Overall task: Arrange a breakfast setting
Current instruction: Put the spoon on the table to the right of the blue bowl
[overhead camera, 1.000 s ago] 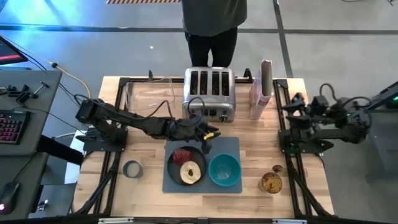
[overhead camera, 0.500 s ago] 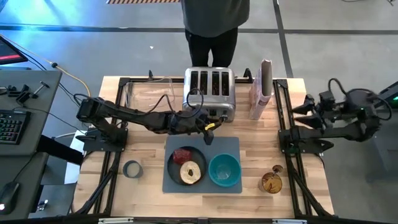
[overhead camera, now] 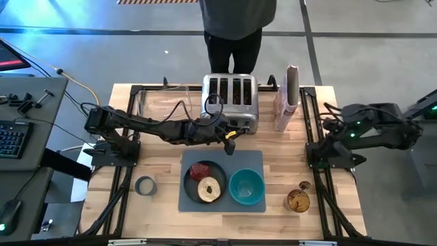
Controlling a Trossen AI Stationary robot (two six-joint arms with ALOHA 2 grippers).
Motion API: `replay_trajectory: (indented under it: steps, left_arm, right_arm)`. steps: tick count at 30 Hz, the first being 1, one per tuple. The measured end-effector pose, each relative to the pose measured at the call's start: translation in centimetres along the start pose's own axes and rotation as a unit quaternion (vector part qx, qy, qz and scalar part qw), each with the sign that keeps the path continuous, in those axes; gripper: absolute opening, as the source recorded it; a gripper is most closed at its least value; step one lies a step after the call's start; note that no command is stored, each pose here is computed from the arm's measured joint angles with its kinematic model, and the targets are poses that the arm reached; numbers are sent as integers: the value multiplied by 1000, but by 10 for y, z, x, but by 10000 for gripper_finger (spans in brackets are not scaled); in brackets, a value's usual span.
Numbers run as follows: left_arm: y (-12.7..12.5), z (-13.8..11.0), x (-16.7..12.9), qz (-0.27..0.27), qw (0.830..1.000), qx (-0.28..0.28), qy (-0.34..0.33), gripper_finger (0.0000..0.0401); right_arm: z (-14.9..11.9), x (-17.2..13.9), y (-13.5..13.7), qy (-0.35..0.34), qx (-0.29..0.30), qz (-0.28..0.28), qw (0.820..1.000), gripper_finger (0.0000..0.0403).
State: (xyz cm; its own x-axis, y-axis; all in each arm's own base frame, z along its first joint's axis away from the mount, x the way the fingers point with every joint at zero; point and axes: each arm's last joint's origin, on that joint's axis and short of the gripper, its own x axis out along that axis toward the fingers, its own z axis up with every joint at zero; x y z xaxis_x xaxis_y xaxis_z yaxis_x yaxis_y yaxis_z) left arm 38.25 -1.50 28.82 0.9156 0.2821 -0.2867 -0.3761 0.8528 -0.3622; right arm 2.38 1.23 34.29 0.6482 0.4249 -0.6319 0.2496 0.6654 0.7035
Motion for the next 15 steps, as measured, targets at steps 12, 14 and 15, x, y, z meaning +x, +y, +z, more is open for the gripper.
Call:
replay_trajectory:
  steps: [12, 14, 15]
  left_arm:
    - [0, 0, 0, -1, 1000, 1, 1, 90]
    - [0, 0, 0, -1, 1000, 1, 1, 90]
    - [0, 0, 0, -1, 1000, 1, 1, 90]
  right_arm:
    - [0, 5, 0, 34, 32, 34, 998, 154]
    - [4, 5, 4, 17, 17, 53, 998, 150]
    - [6, 5, 6, 6, 7, 64, 998, 149]
